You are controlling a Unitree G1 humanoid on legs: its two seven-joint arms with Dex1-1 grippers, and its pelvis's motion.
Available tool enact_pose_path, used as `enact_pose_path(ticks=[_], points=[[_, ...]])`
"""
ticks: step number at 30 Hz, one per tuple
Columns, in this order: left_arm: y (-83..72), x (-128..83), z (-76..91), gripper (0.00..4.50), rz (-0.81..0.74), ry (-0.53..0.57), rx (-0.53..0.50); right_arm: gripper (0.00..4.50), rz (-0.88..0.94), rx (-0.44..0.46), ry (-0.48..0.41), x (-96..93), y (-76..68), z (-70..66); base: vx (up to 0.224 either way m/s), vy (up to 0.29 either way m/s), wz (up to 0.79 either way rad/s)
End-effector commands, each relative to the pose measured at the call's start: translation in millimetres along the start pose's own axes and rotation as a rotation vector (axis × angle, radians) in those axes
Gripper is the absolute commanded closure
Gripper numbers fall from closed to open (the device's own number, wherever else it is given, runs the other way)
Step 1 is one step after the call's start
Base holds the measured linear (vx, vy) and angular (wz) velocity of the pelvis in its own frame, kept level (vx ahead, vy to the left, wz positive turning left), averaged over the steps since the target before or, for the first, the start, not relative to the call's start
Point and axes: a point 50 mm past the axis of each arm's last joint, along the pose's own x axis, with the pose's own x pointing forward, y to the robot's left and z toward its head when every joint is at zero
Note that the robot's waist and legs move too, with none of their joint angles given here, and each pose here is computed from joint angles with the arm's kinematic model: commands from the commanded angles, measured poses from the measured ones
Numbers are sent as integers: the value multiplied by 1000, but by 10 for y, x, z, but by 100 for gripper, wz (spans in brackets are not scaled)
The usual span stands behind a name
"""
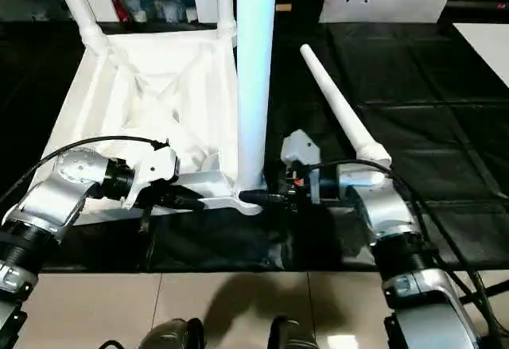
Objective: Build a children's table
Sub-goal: Rotate leg to tighten
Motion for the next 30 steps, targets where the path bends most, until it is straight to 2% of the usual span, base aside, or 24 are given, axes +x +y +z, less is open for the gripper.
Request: enact_pose_path(ticks=[1,2,5,6,17,18,19,23,25,30], points=[[-52,89,23,450,-92,26,35,184,25,-26,9,23,2,23,0,0,0],[-49,87,18,450,-90,28,35,203,30,-25,12,25,9,15,0,0,0],[-48,85,13,450,-89,30,33,212,36,-24,19,27,22,-3,0,0,0],[-48,85,13,450,-89,30,33,230,36,-24,19,27,22,-3,0,0,0],[-44,93,6,450,-85,29,27,242,26,-31,39,49,49,-63,0,0,0],[-44,94,7,450,-85,28,27,242,25,6,32,49,45,-70,0,0,0],[-43,95,7,450,-85,28,27,187,27,35,26,49,44,-75,0,0,0],[-38,91,4,450,-83,30,25,165,19,37,28,65,57,-92,0,0,0],[-36,93,4,450,-82,30,25,131,0,8,39,76,57,-104,0,0,0],[-35,95,4,450,-82,30,25,126,-8,-11,43,81,60,-106,0,0,0]])
